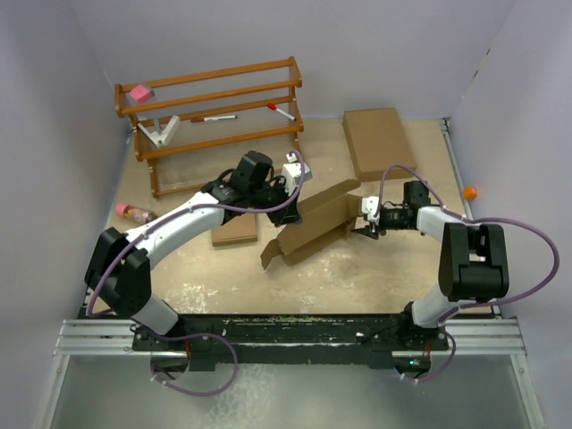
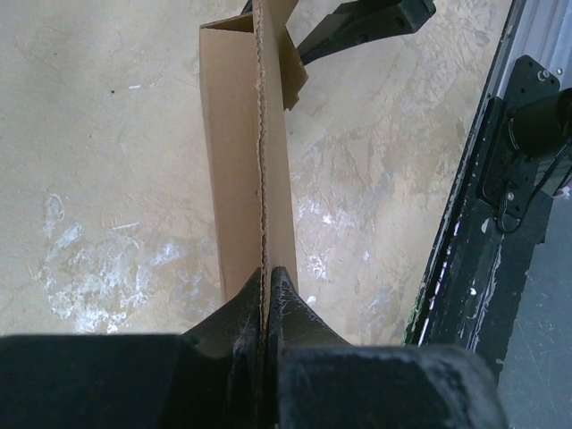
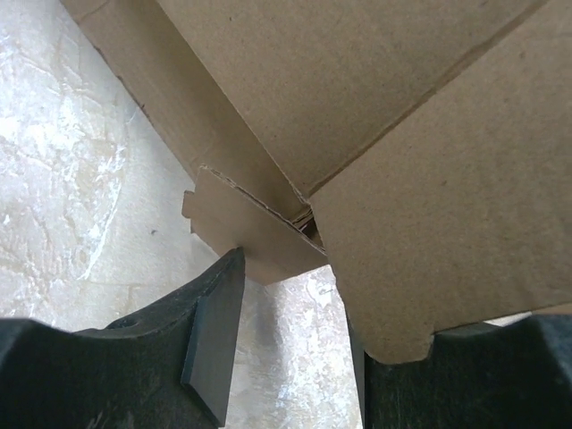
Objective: Fold the paper box
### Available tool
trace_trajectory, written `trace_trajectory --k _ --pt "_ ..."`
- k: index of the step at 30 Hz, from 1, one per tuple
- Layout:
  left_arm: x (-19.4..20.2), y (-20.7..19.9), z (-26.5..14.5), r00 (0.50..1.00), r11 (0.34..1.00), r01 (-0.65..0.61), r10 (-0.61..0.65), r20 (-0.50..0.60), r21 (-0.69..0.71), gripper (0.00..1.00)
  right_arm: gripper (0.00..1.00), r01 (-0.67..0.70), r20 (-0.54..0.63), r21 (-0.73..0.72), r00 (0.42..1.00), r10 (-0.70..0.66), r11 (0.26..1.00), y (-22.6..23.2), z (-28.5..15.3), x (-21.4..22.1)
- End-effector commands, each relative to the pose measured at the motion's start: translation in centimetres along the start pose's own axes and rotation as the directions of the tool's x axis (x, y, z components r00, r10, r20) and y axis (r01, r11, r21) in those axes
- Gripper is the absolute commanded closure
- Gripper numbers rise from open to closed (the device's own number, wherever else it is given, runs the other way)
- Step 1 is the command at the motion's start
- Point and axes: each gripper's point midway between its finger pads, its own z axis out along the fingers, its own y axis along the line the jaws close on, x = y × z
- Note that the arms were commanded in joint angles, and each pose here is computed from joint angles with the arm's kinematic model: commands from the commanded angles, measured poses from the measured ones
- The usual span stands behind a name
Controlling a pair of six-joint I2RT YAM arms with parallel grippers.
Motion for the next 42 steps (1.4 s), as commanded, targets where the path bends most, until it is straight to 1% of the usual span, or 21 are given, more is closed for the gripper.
trace_trajectory --k 1,8,15,17,29,32,38,42 --pt "-1.5 -0.7 -0.6 0.997 0.999 -0.036 0.035 0.062 0.01 0.96 0.48 -0.008 0.048 0.091 0.999 0.004 0.996 -1.8 -0.1 -1.6" --pt "-1.7 -0.4 -0.9 0.997 1.0 -0.016 0.015 0.082 0.012 0.96 0.47 -0.04 0.081 0.16 0.996 0.027 0.986 -2.7 -0.1 -2.0" --pt "-1.8 0.2 -1.1 0.994 0.999 0.014 -0.017 0.107 0.033 0.96 0.53 -0.03 0.097 0.166 0.995 0.014 0.986 -2.6 0.4 -1.8" --pt "-1.5 0.3 -0.9 0.995 0.999 0.022 -0.026 0.1 0.042 0.96 0.53 -0.014 0.102 0.173 0.995 -0.004 0.985 -2.5 0.5 -1.9" --pt "-1.2 0.8 -0.6 0.993 0.996 0.053 -0.06 0.104 0.075 0.96 0.51 0.01 0.101 0.178 0.994 -0.028 0.984 -3.0 1.6 -2.4" --pt "-1.2 0.8 -0.6 0.993 0.995 0.055 -0.063 0.104 0.079 0.96 0.49 0.009 0.076 0.187 0.997 -0.024 0.982 -3.2 2.0 -2.2" --pt "-1.0 0.8 -0.3 0.993 0.994 0.062 -0.071 0.097 0.092 0.96 0.4 -0.014 0.04 0.223 0.999 0.005 0.975 -4.0 2.9 -2.1" --pt "-0.8 0.9 -0.2 0.993 0.993 0.066 -0.075 0.093 0.097 0.96 0.4 -0.017 0.025 0.234 1.0 0.011 0.972 -4.5 3.4 -2.1"
